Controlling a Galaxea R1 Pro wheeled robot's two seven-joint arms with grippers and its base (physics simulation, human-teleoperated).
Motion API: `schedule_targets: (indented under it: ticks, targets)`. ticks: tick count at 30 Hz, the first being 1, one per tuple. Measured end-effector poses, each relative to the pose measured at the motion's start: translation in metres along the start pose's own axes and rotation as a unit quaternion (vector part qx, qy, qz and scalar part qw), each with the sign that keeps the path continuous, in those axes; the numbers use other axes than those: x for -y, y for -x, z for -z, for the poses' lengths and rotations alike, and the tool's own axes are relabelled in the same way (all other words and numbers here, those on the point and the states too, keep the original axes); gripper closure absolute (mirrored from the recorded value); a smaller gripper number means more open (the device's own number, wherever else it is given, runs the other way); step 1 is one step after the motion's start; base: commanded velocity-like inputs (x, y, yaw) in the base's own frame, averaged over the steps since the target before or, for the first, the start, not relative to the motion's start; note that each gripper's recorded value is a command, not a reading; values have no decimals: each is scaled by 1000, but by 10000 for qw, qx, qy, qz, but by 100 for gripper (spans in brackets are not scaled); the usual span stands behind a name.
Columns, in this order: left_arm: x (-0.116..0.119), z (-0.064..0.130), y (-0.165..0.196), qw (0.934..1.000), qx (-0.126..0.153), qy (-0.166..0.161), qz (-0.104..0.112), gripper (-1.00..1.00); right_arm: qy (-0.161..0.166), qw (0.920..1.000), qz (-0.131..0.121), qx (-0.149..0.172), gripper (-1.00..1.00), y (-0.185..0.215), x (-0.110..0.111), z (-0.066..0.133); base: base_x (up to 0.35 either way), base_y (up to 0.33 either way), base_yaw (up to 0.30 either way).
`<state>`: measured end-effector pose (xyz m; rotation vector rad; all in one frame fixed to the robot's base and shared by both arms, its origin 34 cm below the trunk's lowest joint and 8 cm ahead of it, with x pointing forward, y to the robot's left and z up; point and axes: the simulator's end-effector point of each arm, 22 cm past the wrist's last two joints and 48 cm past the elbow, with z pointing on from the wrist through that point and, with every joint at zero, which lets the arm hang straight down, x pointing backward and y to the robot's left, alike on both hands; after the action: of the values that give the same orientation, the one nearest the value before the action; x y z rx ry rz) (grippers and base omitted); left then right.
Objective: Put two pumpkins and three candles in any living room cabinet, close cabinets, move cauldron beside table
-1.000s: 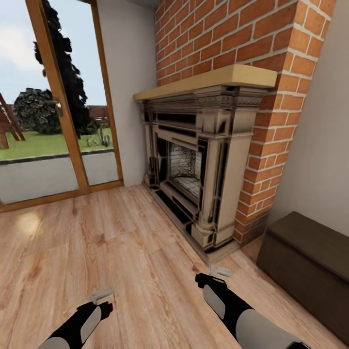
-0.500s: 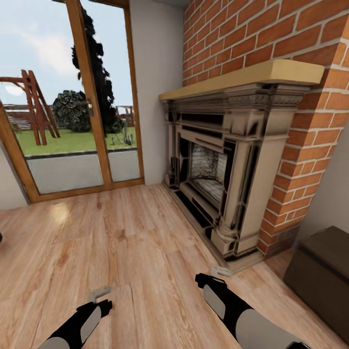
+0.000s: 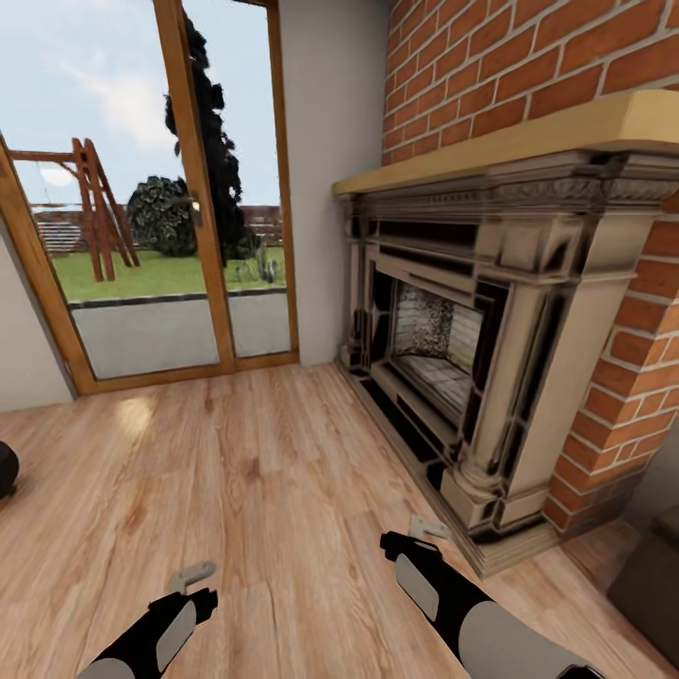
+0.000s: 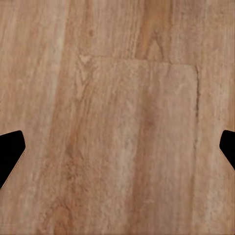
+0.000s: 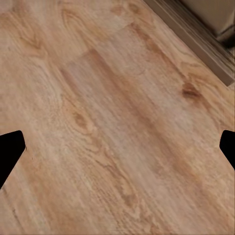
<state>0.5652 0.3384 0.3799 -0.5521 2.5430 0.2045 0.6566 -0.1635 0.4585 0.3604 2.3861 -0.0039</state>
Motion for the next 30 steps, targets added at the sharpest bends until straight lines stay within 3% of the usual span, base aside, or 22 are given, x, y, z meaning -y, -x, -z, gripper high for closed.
schedule_targets:
  ticks: [17,30]
  targets:
    - [-2,-6,-11,9999,-116,43,-37,-100,-18,9999,16,-99,-100,-10,1,-6,315,139,122]
    - [-4,-11,-12,10000,-28,76,4,-100,-43,9998,28,-195,-100,-19,3,-11,311,15,138]
